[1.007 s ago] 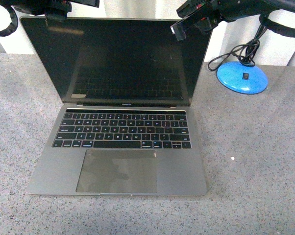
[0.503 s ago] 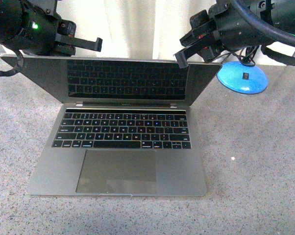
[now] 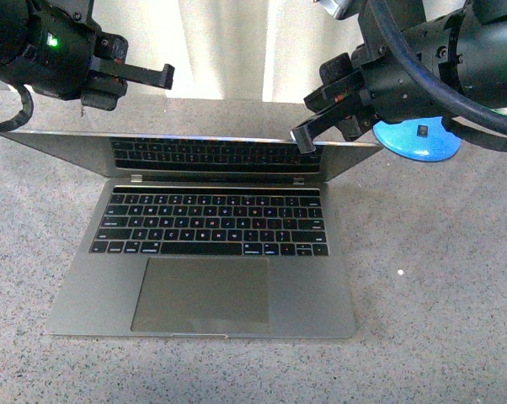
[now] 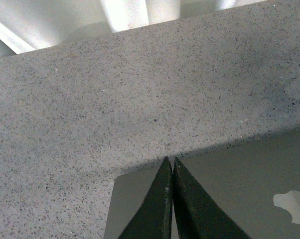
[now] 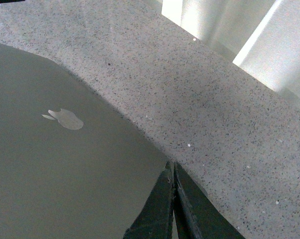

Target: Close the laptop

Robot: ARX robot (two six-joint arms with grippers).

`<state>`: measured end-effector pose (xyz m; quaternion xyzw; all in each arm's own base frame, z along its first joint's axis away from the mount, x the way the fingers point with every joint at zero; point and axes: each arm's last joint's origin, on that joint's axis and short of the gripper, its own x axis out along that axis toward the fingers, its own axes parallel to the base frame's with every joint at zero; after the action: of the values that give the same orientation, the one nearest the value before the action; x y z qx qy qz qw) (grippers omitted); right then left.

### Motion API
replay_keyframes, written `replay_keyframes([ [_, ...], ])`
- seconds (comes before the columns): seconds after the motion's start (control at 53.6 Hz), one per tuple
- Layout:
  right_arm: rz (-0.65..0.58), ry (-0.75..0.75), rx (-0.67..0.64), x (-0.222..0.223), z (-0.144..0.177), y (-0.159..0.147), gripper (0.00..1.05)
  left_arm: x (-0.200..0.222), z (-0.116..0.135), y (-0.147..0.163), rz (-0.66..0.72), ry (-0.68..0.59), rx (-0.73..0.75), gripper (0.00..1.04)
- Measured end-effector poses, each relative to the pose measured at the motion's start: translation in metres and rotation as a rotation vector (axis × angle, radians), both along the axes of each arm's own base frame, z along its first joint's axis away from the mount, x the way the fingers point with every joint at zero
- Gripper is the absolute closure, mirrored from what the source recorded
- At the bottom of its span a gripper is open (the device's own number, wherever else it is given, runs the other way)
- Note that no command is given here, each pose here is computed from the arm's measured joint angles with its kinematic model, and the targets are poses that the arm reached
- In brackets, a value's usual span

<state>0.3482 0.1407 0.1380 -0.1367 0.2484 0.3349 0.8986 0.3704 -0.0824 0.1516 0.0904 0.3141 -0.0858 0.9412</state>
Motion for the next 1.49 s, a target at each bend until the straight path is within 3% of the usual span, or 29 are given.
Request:
replay_keyframes([
  [0.727, -0.063, 0.103, 0.056, -0.017, -0.024, 0.0, 1.04, -0.022, -0.023, -0.009, 0.047, 0.196, -0.122, 1.01],
  [1.491, -0.094, 0.165, 0.071, -0.031, -0.043, -0.008, 1.04, -0.03, -0.03, -0.019, 0.055, 0.228, -0.166, 1.01],
])
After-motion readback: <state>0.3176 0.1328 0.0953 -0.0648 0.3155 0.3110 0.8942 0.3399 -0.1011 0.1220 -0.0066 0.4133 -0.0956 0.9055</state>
